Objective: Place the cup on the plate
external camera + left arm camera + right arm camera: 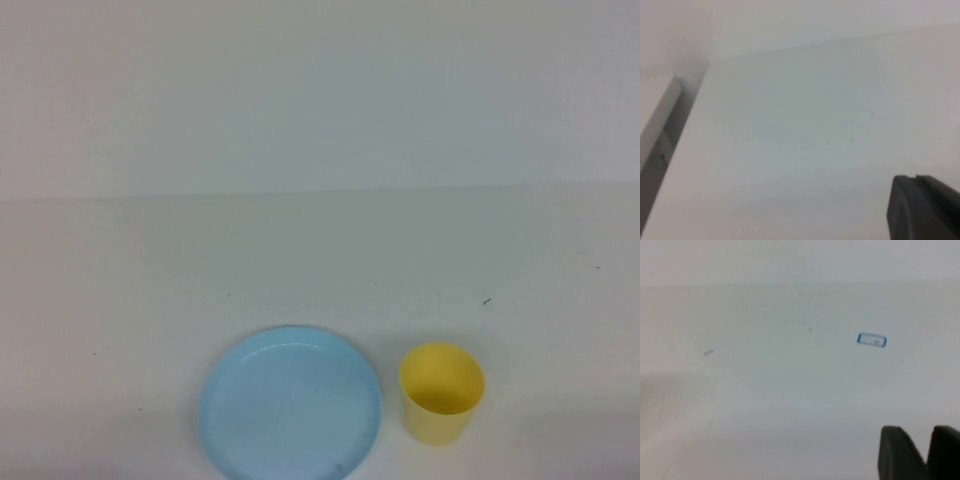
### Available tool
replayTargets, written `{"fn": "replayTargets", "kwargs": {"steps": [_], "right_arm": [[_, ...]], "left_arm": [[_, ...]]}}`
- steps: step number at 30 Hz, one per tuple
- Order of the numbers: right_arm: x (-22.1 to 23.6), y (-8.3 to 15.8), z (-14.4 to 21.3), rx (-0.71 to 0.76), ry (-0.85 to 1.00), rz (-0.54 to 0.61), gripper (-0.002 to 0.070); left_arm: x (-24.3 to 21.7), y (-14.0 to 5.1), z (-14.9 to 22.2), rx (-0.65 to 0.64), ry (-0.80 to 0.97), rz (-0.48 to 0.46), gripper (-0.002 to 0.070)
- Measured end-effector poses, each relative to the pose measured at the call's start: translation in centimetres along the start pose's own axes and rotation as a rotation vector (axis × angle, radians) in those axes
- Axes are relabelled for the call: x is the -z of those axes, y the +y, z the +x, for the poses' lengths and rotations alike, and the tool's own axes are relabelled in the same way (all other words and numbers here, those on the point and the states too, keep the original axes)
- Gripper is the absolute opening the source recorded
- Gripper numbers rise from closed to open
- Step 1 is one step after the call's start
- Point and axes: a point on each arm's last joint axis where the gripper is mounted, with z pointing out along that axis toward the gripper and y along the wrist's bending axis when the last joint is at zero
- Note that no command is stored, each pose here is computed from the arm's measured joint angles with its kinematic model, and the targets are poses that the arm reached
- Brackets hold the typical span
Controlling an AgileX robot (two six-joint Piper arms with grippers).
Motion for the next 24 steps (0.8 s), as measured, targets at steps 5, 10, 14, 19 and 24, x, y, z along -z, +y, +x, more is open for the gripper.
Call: {"fn": "replayTargets", "kwargs": {"steps": [5,10,14,19,24], "right_arm": [[0.1,0.0,-1.5,-0.003,-0.168,-0.005,0.0161],[0.7,0.1,-3.6,-0.003,-0.402,-0.011,0.016],[1.3,0.1,-4.8,-0.003,-0.549,-0.015,0.016],[1.6,0.1,-5.1,0.001,-0.595,-0.015,0.016],[1.7,0.1,-5.3,0.001,-0.621,-0.016,0.016]], "left_arm": [[0.5,0.8,-2.9,0.004,-0.322,-0.09,0.0001],[1.3,1.3,-4.5,0.004,-0.526,-0.148,0.0001],[1.4,1.3,-4.7,0.004,-0.549,-0.154,0.0001],[1.4,1.3,-4.7,0.014,-0.548,-0.152,0.0001],[1.3,1.3,-4.5,0.163,-0.527,-0.102,0.0001]]}}
